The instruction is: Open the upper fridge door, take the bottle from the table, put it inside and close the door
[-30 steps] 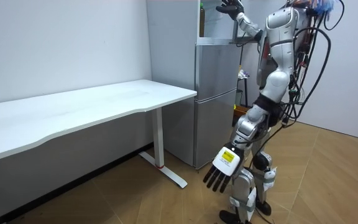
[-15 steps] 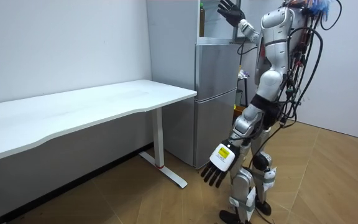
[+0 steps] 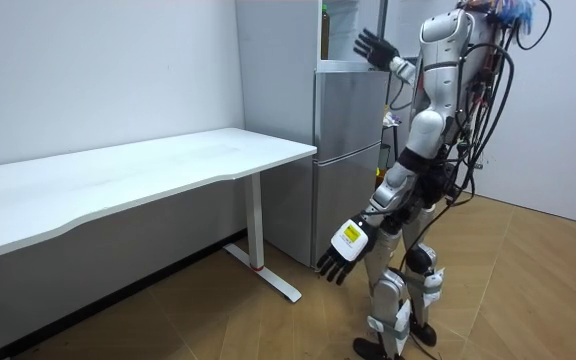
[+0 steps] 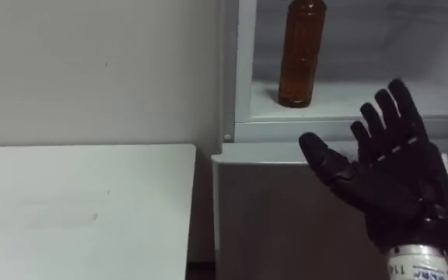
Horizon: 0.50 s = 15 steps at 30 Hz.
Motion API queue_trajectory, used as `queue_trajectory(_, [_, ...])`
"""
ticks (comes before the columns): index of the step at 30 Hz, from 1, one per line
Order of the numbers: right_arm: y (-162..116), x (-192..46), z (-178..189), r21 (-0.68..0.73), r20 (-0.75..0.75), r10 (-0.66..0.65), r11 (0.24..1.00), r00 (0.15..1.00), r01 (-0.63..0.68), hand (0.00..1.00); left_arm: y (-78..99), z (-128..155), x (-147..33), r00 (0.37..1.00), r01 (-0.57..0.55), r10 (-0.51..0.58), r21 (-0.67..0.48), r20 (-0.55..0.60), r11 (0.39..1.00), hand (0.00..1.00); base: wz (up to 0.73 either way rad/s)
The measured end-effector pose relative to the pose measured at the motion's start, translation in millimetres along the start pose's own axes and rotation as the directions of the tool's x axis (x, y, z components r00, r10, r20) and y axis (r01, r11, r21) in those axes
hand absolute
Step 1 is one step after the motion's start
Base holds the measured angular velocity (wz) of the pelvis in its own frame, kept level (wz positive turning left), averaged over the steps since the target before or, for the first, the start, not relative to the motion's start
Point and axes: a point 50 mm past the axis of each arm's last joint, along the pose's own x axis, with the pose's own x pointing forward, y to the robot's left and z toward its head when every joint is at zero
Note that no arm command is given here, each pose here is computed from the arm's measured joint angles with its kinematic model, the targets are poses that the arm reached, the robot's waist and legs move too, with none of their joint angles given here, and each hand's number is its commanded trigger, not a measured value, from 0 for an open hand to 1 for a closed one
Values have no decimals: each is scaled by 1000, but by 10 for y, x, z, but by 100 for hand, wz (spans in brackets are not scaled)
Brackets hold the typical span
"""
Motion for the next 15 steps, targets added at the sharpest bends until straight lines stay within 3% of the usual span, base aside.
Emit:
queue_trajectory(9, [-317,-186,-314,-18,-119,-168,986,979,167,0,-33,13,3,1000,16,-16,21,4,1000,0,-3])
queue_trajectory(15, [-602,-378,-603,123,-273,-306,929,912,349,0,-20,138,22,998,9,-10,6,57,1000,0,-8])
